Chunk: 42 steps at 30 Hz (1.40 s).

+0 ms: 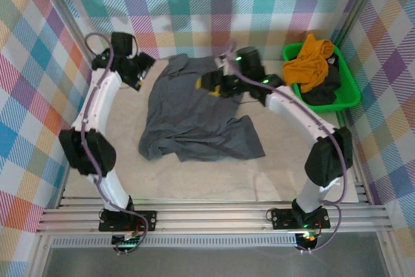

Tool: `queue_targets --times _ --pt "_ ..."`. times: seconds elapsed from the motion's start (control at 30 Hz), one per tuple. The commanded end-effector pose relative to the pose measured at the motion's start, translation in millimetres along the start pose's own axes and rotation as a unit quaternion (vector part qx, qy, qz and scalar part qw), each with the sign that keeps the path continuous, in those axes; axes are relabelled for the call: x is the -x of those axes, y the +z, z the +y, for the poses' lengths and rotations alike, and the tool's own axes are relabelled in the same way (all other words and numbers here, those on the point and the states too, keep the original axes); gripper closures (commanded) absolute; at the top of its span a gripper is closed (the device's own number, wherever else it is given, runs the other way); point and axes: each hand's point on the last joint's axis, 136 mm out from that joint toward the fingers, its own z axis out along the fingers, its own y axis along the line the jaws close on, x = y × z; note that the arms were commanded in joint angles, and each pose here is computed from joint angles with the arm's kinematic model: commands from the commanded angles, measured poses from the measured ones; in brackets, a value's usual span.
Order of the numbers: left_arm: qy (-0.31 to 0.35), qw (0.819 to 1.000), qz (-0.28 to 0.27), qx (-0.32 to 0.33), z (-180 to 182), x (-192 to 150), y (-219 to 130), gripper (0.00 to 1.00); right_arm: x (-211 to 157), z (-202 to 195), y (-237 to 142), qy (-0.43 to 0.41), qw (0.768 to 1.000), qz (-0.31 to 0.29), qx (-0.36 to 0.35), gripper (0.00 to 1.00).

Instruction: Fold and stack the t-shirts

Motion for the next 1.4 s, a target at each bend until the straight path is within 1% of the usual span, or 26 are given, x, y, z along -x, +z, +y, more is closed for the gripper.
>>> queue_targets --times 0.0,0.07,0.17,0.3,0.4,0.47,0.53,0.6,0.63,0.67,0.73,0.77,0.8,0.9,0.97,1.03,1.1,1.17,1.23,1.3,1.33,1.37 --pt "-0.001 0.996 0.085 0.014 26.3 -80.5 15.6 0.26 20.0 -95.0 -18.3 0.057 0.987 -0.055 -0.14 0.45" --pt "-0.007 0.989 0.143 0.04 49.9 -137.7 27.0 0.29 28.6 -141.4 -23.2 0.089 0.974 -0.075 -0.193 0.45" --pt "-0.004 0.977 0.202 0.07 73.0 -200.3 42.9 0.29 35.1 -190.1 -14.2 0.113 0.963 -0.066 -0.237 0.45" --pt "-0.025 0.964 0.254 0.077 82.4 -246.8 73.1 0.22 39.8 -241.2 2.0 0.122 0.946 -0.042 -0.297 0.44" --pt "-0.018 0.952 0.288 0.102 90.1 -277.0 94.8 0.2 40.3 -273.3 9.9 0.134 0.933 -0.028 -0.333 0.43" --pt "-0.012 0.944 0.303 0.129 102.4 -290.8 104.7 0.23 34.3 -290.6 15.6 0.155 0.924 -0.009 -0.35 0.44" --pt "-0.014 0.94 0.302 0.16 120.2 -292.8 108.4 0.31 25.5 -304.2 19.5 0.172 0.914 0.011 -0.366 0.46" --pt "-0.012 0.94 0.289 0.182 135.6 -286.0 108.3 0.42 16.5 -314.4 24.9 0.183 0.908 0.028 -0.375 0.5" --pt "-0.007 0.94 0.281 0.194 143.5 -280.9 107.0 0.52 13.4 -318.4 26.5 0.186 0.906 0.035 -0.379 0.54" --pt "-0.001 0.939 0.273 0.209 152.0 -274.8 104.7 0.62 8.7 -323.6 28.0 0.192 0.902 0.043 -0.385 0.6" --pt "0.011 0.935 0.262 0.239 169.8 -262.2 100.0 0.79 0.0 -331.6 26.4 0.202 0.891 0.061 -0.403 0.73" --pt "0.01 0.933 0.257 0.251 179.1 -254.6 98.3 0.85 -5.0 -334.4 24.8 0.208 0.885 0.071 -0.411 0.8" --pt "0.007 0.932 0.254 0.258 186.3 -247.8 96.9 0.89 -9.0 -336.1 23.6 0.212 0.881 0.078 -0.416 0.84" --pt "0.009 0.933 0.235 0.274 204.4 -219.8 92.1 0.94 -21.0 -335.6 14.4 0.221 0.869 0.093 -0.433 0.95" --pt "0.022 0.929 0.224 0.292 216.9 -198.2 87.7 0.97 -35.3 -332.4 1.7 0.234 0.856 0.103 -0.45 1.0" --pt "0.029 0.927 0.218 0.305 227.0 -178.4 86.9 0.98 -52.1 -323.6 -4.8 0.245 0.853 0.108 -0.449 1.0" --pt "0.03 0.927 0.216 0.305 232.4 -157.8 90.7 0.98 -74.0 -309.8 -8.6 0.257 0.852 0.115 -0.443 1.0" --pt "0.036 0.93 0.203 0.304 232.5 -128.6 96.3 0.98 -101.1 -287.6 -6.0 0.273 0.855 0.124 -0.422 1.0" --pt "0.048 0.934 0.179 0.307 228.8 -94.0 102.2 0.98 -132.5 -264.0 0.4 0.293 0.855 0.143 -0.404 1.0" --pt "0.065 0.936 0.148 0.311 221.7 -57.2 107.4 0.97 -162.1 -234.3 16.0 0.312 0.858 0.165 -0.373 1.0" --pt "0.079 0.938 0.127 0.312 213.5 -36.7 108.4 0.96 -172.7 -217.7 23.5 0.319 0.861 0.17 -0.358 1.0" --pt "0.094 0.938 0.108 0.315 206.3 -20.7 107.8 0.94 -175.4 -208.2 26.6 0.319 0.864 0.17 -0.349 1.0"
